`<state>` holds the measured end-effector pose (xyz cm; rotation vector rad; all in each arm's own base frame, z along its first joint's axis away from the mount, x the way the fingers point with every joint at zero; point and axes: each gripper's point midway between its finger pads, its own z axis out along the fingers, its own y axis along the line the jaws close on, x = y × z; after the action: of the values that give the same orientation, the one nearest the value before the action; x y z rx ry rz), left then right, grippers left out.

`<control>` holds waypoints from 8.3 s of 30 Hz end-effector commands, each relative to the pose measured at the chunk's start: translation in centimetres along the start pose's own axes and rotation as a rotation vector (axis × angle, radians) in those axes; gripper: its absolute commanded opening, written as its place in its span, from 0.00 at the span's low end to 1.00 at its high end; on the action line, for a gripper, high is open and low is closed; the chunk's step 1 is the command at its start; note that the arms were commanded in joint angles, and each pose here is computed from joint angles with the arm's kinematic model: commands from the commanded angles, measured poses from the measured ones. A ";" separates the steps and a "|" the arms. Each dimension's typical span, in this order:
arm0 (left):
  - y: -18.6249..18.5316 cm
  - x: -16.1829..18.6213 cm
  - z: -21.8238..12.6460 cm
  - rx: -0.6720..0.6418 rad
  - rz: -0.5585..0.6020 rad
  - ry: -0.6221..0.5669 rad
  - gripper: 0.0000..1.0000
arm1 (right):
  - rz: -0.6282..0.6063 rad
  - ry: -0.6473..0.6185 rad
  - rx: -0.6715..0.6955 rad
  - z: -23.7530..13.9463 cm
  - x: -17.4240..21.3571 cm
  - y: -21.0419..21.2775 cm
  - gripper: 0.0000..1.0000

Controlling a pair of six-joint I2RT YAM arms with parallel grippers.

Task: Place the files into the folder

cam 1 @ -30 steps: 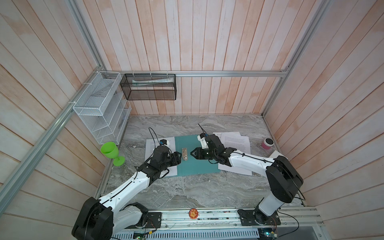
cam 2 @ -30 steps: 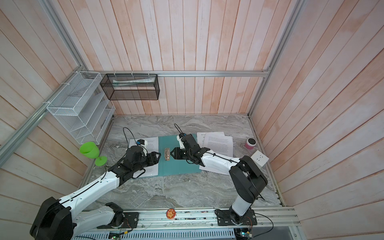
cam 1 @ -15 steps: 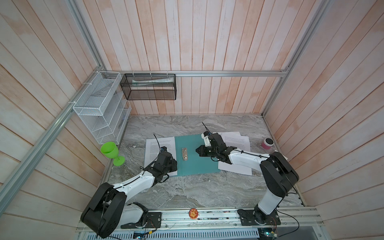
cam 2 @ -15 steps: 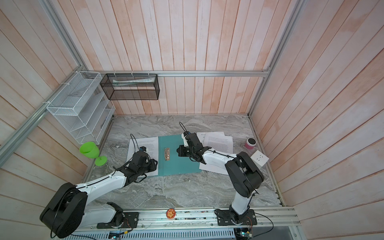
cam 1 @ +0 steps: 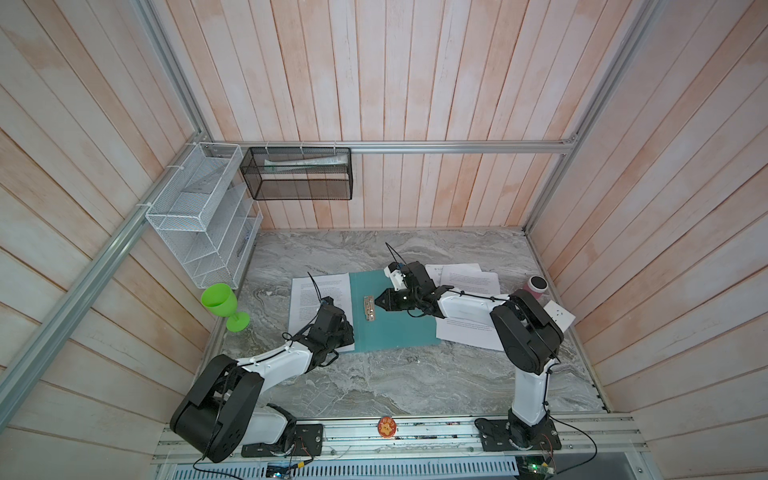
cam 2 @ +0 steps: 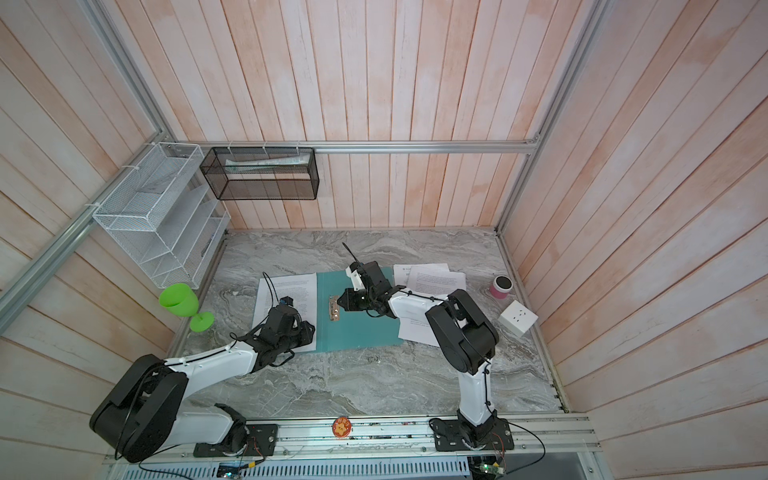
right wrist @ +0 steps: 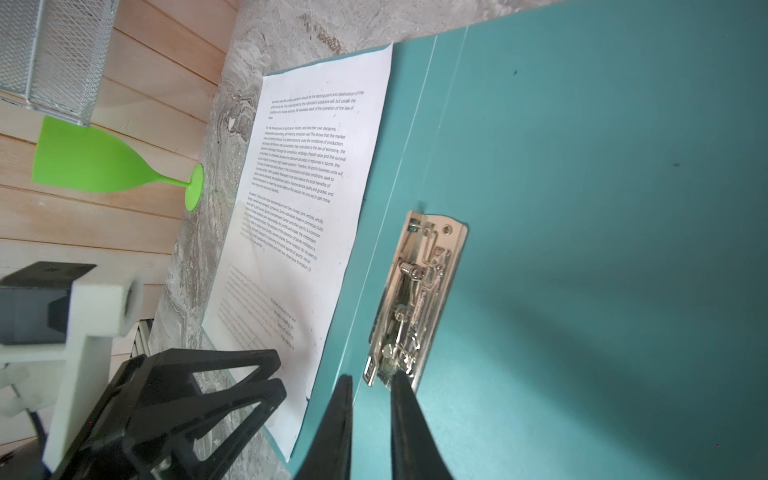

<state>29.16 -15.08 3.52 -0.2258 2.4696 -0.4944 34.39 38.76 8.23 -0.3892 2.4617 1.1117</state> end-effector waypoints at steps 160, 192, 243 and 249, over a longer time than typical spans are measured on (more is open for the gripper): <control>5.3 4.3 -0.1 -0.066 -0.264 0.035 0.26 | 0.100 0.062 -0.084 5.5 -5.9 -3.2 0.00; -16.8 -5.5 -1.5 0.298 0.176 -0.104 0.61 | 0.201 -0.538 0.557 -29.5 -6.7 -16.2 0.25; -31.0 -1.6 13.6 0.604 0.313 0.175 0.57 | 0.586 -0.500 0.542 -29.7 2.6 -32.1 0.57; -30.4 -0.9 14.2 0.595 0.307 0.193 0.57 | 0.559 -0.524 0.527 -30.5 2.4 -30.5 0.54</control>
<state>39.66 -46.64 6.83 0.4537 2.3265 -1.1057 37.40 -4.73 4.53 0.7145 2.3109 0.5459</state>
